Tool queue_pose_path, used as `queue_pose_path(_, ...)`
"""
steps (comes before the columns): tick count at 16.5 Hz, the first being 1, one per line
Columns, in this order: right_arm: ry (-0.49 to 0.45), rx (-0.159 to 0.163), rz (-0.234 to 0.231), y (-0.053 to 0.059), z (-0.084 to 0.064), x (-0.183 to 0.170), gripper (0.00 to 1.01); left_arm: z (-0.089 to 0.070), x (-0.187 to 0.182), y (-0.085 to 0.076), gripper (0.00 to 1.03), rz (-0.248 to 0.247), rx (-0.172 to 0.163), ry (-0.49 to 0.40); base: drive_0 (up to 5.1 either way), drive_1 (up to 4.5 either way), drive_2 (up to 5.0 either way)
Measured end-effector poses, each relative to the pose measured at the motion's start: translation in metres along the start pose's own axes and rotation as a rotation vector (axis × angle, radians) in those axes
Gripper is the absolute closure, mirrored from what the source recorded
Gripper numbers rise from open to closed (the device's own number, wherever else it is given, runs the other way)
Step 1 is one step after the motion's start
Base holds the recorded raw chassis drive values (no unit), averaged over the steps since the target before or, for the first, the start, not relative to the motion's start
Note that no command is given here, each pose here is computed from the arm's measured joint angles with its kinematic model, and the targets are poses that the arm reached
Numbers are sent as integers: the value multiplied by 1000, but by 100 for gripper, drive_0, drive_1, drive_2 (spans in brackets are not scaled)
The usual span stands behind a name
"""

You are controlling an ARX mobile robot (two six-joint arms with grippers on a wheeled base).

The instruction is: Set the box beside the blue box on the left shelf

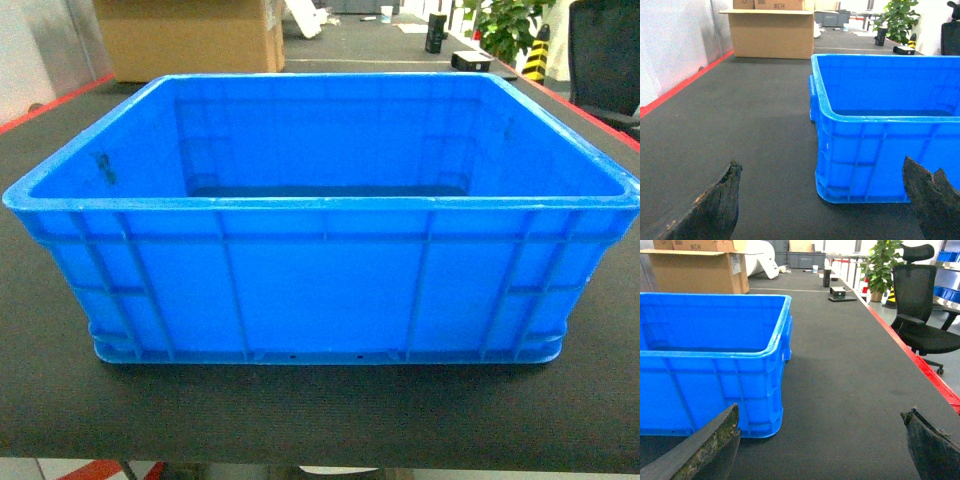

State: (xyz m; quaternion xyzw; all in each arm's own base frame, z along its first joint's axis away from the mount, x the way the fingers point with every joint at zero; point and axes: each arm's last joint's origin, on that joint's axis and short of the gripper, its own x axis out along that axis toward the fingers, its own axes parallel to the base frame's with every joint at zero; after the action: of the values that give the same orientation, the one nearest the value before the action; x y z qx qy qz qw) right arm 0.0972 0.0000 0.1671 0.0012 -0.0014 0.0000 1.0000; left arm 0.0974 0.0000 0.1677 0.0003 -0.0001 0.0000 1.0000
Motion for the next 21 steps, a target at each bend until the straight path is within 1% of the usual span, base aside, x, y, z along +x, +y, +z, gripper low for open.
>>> queue_pose_path(21, 0, 0, 0, 0, 0, 0, 3, 0, 0, 0, 5, 0, 0, 0, 0, 0, 0)
